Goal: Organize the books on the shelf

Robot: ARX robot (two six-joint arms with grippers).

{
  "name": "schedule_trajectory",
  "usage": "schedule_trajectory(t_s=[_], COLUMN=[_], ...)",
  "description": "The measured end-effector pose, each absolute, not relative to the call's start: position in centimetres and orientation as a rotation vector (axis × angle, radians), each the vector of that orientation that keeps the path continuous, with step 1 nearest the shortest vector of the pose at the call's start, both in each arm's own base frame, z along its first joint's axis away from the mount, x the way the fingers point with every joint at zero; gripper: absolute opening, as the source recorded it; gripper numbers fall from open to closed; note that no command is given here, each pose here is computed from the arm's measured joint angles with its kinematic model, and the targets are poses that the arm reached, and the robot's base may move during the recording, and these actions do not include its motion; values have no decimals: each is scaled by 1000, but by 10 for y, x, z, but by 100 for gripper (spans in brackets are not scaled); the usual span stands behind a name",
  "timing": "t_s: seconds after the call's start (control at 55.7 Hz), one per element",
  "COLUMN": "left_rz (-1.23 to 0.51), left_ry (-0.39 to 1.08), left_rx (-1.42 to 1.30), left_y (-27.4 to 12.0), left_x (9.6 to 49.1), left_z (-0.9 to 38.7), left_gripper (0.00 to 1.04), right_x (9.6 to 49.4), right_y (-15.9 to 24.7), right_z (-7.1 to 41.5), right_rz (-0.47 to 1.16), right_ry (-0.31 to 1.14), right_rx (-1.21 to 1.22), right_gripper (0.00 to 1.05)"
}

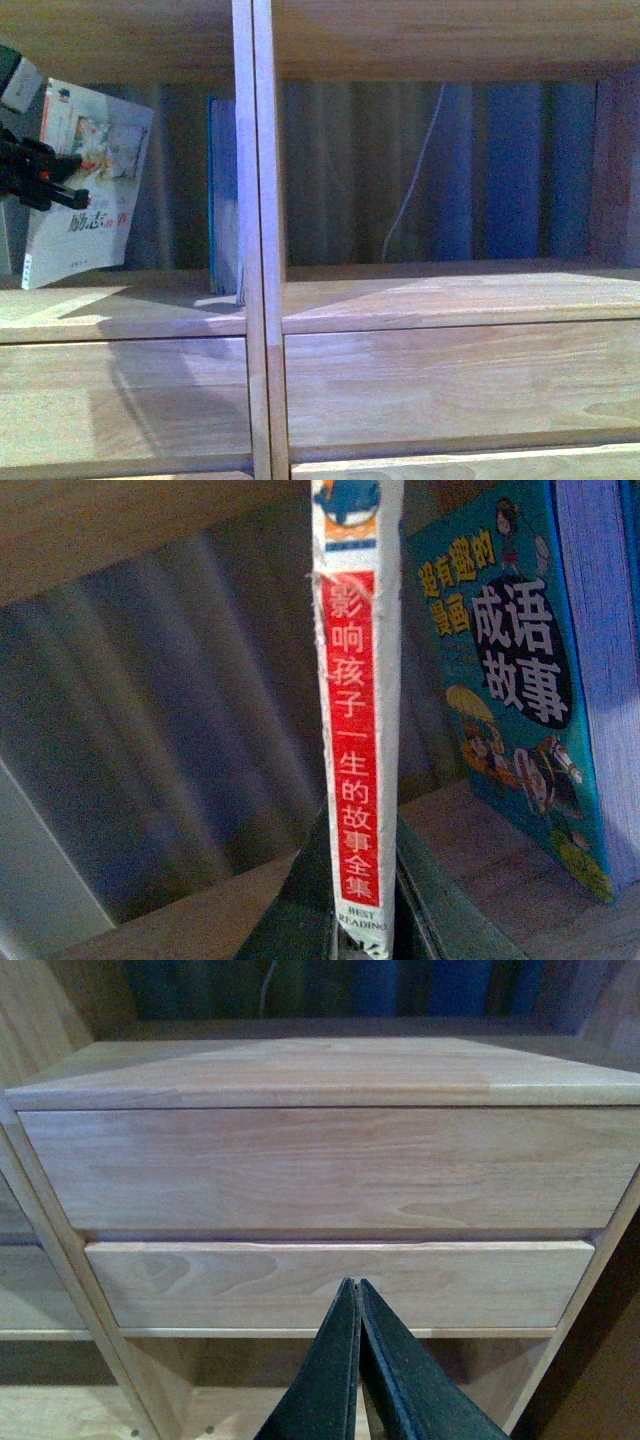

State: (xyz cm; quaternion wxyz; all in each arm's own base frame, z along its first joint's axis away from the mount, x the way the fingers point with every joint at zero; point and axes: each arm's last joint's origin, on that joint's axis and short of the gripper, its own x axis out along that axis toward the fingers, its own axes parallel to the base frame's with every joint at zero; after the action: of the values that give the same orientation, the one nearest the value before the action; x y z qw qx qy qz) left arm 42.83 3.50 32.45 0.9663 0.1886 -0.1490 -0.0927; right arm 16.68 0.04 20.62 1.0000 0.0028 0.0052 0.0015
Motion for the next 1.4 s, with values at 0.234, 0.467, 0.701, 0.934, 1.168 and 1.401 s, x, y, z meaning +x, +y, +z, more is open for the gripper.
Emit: schedule_trajectory(t_s=[0.234,0.467,0.701,0.934,1.168,1.401], left_rz=[-219,-252,-252,-217,-176,-154], left_ry=[-290,-289,-274,-269,-239,-192], left_rx=[366,347,347,354,362,359], left_y=[12,-17,-33,-33,-32,-28], left_x=[459,480,493,503,505,506], left_z=[311,305,295,294,290,275], left_gripper=[7,7,7,7,29,64], right_x=[152,139,130,123,118,114], right_y=[0,0,0,0,0,0], right_z=[193,183,178,170,171,171], right_rz=[3,3,3,3,3,3], right_ry=[8,11,6,-3,-15,-14], right_rx=[6,6,5,5,5,5], right_gripper=[3,3,3,3,3,3])
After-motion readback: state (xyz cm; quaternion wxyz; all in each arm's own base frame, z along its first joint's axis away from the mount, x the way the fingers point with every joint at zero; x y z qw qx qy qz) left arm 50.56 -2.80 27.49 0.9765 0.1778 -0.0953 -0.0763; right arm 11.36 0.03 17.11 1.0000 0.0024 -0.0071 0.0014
